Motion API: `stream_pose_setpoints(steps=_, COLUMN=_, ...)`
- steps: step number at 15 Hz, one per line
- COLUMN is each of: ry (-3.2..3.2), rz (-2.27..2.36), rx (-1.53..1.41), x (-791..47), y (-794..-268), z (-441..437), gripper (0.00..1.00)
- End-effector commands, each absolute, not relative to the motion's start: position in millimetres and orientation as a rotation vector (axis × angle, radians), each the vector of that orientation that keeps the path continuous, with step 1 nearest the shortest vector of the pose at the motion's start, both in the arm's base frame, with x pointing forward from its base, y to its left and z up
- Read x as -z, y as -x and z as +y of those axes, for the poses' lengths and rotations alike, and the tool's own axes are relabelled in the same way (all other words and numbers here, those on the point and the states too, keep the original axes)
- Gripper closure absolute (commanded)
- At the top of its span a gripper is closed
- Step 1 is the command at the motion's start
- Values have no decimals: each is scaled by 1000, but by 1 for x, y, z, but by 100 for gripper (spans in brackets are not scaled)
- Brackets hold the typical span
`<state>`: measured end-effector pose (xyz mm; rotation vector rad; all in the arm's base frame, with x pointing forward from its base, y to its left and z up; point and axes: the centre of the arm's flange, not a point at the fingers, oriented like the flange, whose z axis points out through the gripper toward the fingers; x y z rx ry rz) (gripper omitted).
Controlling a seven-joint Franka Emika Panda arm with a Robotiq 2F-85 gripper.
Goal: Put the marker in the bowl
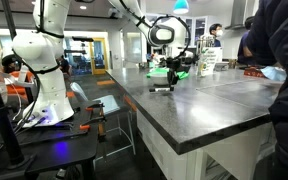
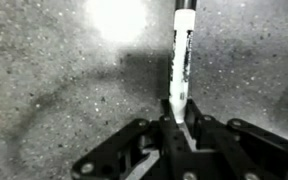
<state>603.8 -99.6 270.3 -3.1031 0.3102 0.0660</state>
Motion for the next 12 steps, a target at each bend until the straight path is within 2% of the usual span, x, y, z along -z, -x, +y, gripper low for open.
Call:
stream_pose_setpoints(steps=1, ry=3076, rz=505, rx=-26, x=-317, y=-595, z=-71, gripper=95)
stream_pose_setpoints(steps=7, ry=2990, rz=647, rx=-23, x=-398, y=-594, z=-4, gripper=95)
stream_pose_setpoints(steps=12, ry=3019, rz=509, rx=-29, x=-406, y=-615, z=55, gripper=95)
